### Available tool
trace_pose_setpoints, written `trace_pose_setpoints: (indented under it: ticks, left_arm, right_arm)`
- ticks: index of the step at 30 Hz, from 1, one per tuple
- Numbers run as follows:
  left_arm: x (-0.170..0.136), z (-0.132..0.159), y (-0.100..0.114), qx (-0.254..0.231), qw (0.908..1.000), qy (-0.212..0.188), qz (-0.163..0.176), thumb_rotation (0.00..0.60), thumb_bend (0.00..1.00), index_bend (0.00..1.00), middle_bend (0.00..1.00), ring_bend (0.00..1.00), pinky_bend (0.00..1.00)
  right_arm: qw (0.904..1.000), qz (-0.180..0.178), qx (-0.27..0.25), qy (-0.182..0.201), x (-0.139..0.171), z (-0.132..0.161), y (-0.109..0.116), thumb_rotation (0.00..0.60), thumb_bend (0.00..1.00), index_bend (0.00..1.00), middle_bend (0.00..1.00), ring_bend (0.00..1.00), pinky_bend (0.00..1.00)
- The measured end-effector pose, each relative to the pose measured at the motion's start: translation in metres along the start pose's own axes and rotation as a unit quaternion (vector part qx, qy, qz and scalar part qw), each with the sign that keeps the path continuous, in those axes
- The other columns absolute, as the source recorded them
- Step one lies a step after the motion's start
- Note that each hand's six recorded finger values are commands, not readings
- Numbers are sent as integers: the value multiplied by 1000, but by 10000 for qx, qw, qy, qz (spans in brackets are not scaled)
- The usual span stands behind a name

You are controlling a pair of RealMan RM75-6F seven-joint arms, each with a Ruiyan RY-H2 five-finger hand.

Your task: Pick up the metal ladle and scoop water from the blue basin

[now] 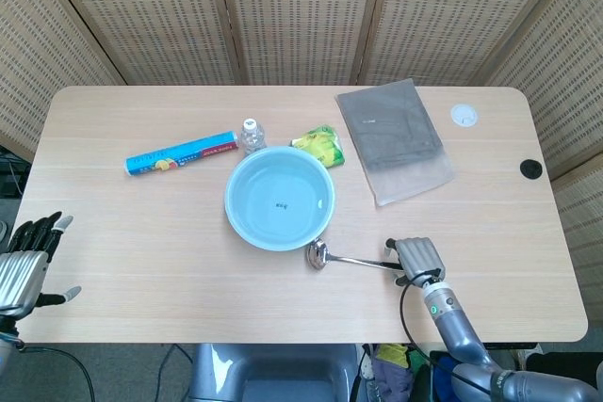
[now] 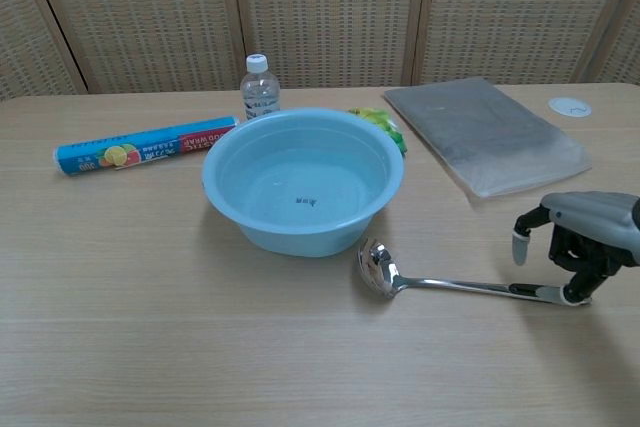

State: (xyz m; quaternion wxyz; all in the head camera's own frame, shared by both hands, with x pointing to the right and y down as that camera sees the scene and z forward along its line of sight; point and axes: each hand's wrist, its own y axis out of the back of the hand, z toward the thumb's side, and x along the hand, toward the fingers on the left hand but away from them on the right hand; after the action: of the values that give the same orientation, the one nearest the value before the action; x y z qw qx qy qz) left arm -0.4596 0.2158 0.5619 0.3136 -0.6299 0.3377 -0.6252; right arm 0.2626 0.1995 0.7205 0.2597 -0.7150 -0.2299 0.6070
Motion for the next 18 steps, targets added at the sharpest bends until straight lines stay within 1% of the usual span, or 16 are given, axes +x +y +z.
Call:
trace_pose_setpoints:
  ticks: [6, 12, 18]
  left_arm:
    - [0, -3, 1, -3, 10000, 41, 8, 600, 0, 0, 0, 0, 0]
    - [0, -5, 1, -9, 10000, 71, 11, 600, 0, 0, 0, 0, 0]
    - [1, -3, -1, 8, 10000, 42, -13, 600, 0, 0, 0, 0, 0]
  right_arm:
    - [9998, -31, -54, -172, -7, 13, -5, 600, 314, 427, 932, 911, 1000]
    - [9992, -62, 15, -401, -14, 16, -10, 600, 314, 427, 932, 911, 1000]
    - [9986, -72, 71, -520, -14, 16, -16, 600, 314, 427, 932, 911, 1000]
